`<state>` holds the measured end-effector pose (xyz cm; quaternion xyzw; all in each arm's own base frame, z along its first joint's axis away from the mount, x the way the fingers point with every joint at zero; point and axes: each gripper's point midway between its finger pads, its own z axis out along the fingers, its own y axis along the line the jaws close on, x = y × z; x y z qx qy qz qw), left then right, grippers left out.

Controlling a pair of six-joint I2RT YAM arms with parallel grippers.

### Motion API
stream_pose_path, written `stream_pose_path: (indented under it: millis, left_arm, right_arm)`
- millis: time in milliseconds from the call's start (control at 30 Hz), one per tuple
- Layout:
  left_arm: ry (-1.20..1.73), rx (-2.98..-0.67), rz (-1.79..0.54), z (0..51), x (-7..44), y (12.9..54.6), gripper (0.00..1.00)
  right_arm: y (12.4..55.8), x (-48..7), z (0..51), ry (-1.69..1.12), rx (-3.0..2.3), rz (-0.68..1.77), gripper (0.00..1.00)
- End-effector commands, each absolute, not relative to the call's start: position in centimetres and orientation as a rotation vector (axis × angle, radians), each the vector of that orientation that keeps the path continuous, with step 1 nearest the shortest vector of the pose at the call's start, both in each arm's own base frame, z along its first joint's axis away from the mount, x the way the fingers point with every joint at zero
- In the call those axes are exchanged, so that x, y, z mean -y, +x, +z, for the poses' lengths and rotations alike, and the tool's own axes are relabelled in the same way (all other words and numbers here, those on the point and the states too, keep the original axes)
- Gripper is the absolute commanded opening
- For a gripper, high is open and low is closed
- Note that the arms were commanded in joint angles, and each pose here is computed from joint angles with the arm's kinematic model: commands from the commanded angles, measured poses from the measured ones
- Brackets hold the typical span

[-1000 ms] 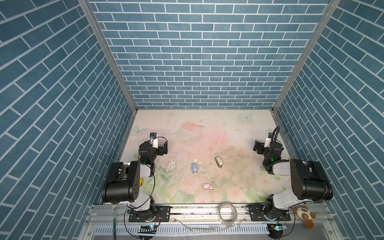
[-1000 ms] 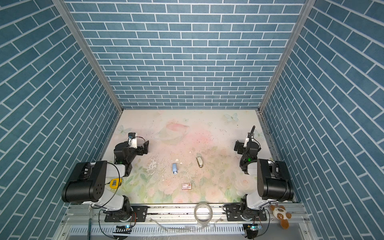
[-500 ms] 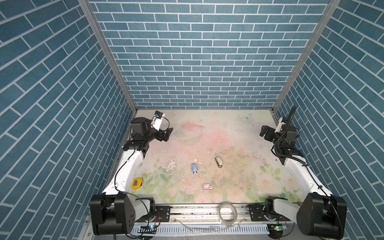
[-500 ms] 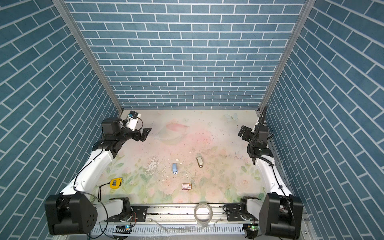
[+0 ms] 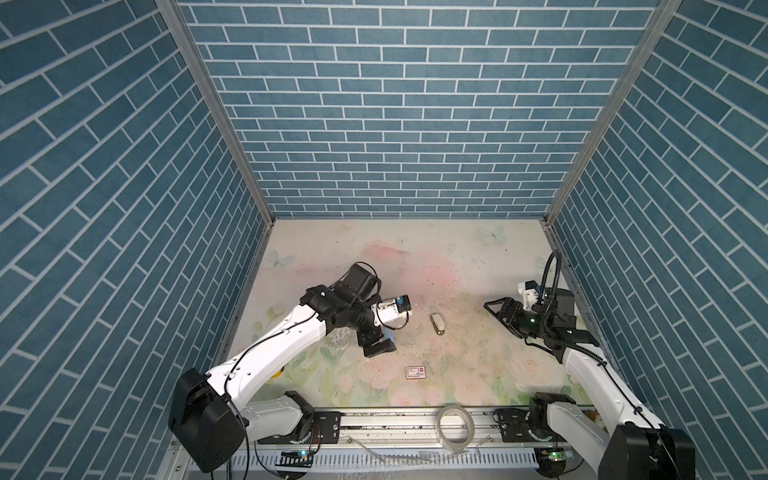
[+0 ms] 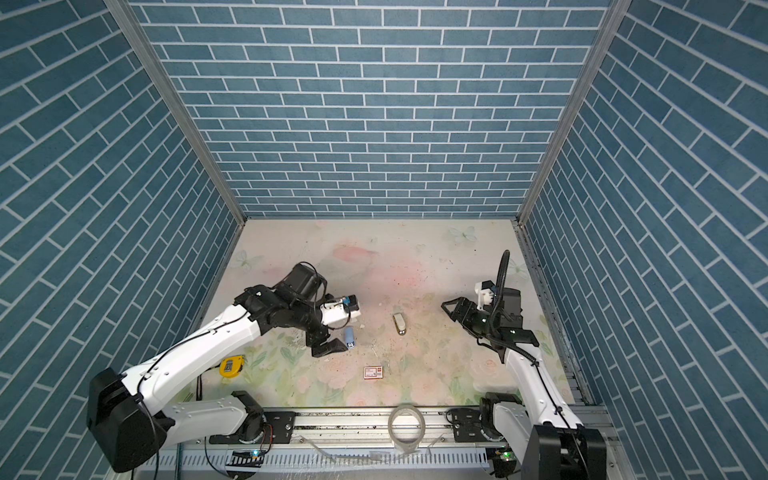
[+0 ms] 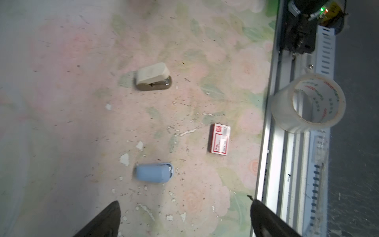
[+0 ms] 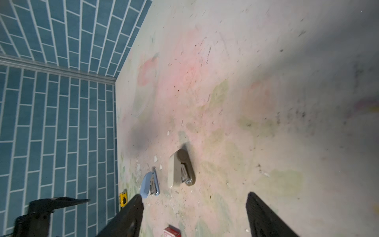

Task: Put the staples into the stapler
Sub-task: 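Reach left gripper over the staple box while right arm moves toward stapler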

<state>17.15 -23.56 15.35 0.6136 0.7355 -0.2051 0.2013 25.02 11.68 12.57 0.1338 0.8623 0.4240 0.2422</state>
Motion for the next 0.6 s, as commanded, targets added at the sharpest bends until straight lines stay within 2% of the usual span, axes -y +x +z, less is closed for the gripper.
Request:
stream_pose_path:
  millis: [0,133,267,367,433,567]
  left_arm:
    - [1.818,-2.054,-0.544,13.0,24.4,15.4,1.00]
    - [1.881,-2.049,-0.541,10.4,26.1,14.4,0.95]
    - [1.873,-2.050,-0.558,8.7,27.5,14.1,0.93]
    - [1.885,-2.052,-0.500,7.2,28.3,13.9,0.92]
    - [1.922,-2.048,-0.462,6.2,28.6,13.5,0.89]
    - [1.983,-1.997,-0.404,5.1,29.3,12.8,0.86]
  right_arm:
    - [22.9,-13.1,13.2,0.365,-2.360,1.300,0.76]
    - [21.4,-13.1,12.7,0.381,-2.349,1.321,0.70]
    - [20.4,-13.2,12.4,0.386,-2.315,1.343,0.70]
    - [20.0,-13.2,12.0,0.399,-2.314,1.348,0.69]
    - [19.9,-13.2,11.8,0.412,-2.316,1.355,0.64]
    - [20.0,-13.1,11.7,0.425,-2.311,1.351,0.64]
